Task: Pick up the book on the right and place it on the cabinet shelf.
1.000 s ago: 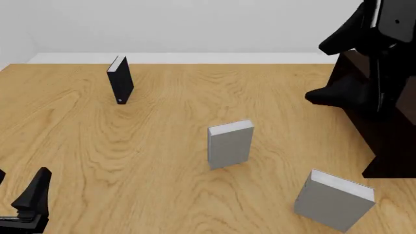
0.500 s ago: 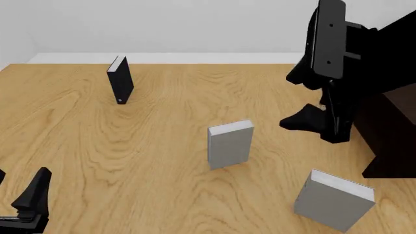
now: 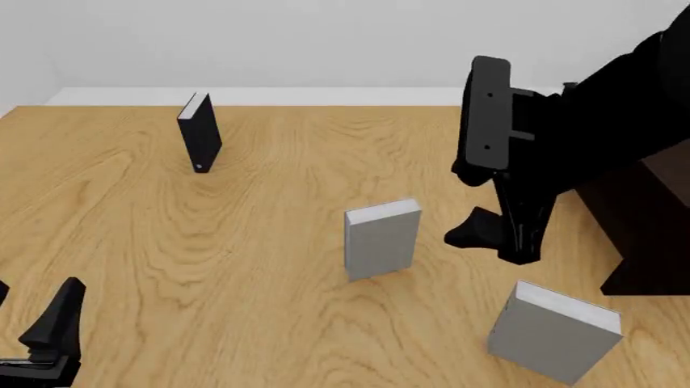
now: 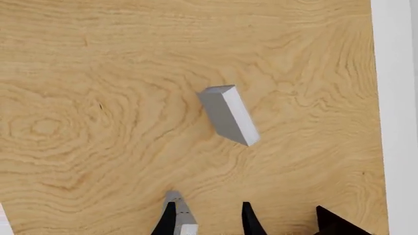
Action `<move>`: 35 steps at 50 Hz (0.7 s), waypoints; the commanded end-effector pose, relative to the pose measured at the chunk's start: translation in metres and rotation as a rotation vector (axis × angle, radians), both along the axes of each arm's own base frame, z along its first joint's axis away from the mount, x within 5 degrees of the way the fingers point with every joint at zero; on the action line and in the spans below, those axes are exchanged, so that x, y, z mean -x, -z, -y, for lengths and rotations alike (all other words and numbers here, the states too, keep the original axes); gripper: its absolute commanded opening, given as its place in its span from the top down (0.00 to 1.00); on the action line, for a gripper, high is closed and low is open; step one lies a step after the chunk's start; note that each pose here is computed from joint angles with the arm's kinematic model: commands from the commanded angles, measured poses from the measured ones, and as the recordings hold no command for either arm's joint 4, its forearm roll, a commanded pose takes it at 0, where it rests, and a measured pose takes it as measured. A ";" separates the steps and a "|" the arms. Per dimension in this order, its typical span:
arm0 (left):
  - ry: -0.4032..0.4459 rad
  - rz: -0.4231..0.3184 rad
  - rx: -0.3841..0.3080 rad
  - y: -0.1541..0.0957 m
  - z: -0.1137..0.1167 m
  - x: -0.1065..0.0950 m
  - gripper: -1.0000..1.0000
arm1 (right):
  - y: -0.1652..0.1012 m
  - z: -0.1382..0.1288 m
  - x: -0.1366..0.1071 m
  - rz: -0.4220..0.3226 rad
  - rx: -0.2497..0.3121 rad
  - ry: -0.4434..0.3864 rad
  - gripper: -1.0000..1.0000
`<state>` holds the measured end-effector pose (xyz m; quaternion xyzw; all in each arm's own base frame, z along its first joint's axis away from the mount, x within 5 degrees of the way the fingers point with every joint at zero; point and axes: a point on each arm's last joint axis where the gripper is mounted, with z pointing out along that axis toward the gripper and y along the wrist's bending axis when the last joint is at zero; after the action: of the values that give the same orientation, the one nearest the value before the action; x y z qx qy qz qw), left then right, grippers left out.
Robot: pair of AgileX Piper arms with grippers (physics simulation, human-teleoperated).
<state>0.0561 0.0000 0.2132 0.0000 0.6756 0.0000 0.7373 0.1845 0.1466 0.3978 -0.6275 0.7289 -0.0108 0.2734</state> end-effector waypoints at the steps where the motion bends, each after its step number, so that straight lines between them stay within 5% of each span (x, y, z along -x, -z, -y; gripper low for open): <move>1: 0.000 0.000 0.000 0.000 0.000 0.000 0.00 | 0.013 0.005 -0.006 -0.034 0.033 0.022 0.00; 35: 0.000 0.000 0.000 0.000 0.000 0.000 0.00 | 0.036 0.015 -0.004 -0.107 0.064 0.087 0.00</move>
<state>0.0561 0.0000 0.2132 0.0000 0.6756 0.0000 0.7373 0.1876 0.1350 0.3669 -0.6075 0.7625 -0.0109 0.2224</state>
